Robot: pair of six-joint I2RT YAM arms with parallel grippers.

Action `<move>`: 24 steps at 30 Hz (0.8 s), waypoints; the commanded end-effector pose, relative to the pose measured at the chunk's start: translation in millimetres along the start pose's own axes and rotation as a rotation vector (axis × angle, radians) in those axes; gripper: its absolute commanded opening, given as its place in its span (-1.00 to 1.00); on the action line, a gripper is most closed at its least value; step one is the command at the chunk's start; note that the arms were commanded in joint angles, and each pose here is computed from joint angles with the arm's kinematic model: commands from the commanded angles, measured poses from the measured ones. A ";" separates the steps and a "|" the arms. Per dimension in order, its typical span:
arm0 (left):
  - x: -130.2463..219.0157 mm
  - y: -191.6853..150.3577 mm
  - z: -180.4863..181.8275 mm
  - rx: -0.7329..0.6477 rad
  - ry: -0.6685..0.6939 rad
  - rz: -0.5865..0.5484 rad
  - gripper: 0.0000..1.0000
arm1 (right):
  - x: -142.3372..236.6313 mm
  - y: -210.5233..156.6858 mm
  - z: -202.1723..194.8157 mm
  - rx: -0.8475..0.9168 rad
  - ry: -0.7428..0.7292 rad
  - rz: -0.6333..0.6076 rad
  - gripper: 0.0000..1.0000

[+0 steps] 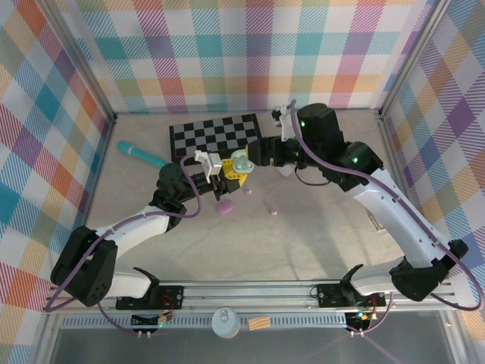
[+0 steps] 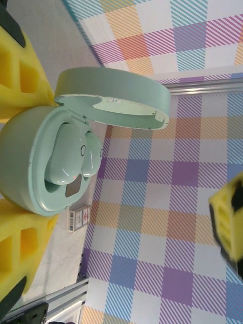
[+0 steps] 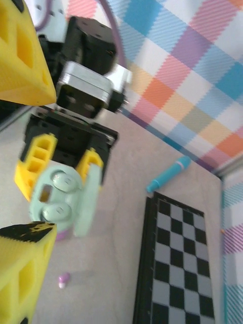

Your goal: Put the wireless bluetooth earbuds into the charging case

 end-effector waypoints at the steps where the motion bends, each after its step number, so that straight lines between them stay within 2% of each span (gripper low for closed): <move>1: 5.2 11.5 -6.6 -0.039 -0.014 -0.047 -0.29 | -20.2 6.1 -17.0 0.004 -0.099 0.034 0.35; 7: 6.6 14.3 -7.9 -0.045 -0.013 -0.043 -0.29 | -49.4 13.6 -28.7 -0.038 -0.140 0.094 0.38; 11: 7.2 14.8 -8.0 -0.045 -0.011 -0.041 -0.29 | -62.1 6.3 -32.8 -0.048 -0.135 0.154 0.40; 24: 6.5 13.8 -5.0 -0.041 0.010 -0.039 -0.29 | -46.4 -14.7 -25.5 -0.059 -0.047 0.202 0.43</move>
Point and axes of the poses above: each hand's point on the last joint's axis, 136 mm out from that joint toward the fingers, its own x axis back along the fingers, its own z axis along the line the jaws close on, y = z × x, the point moved 6 cm from there along x, back along the fingers, and after that the axes turned 1 degree about -x, right-handed, at the moved point
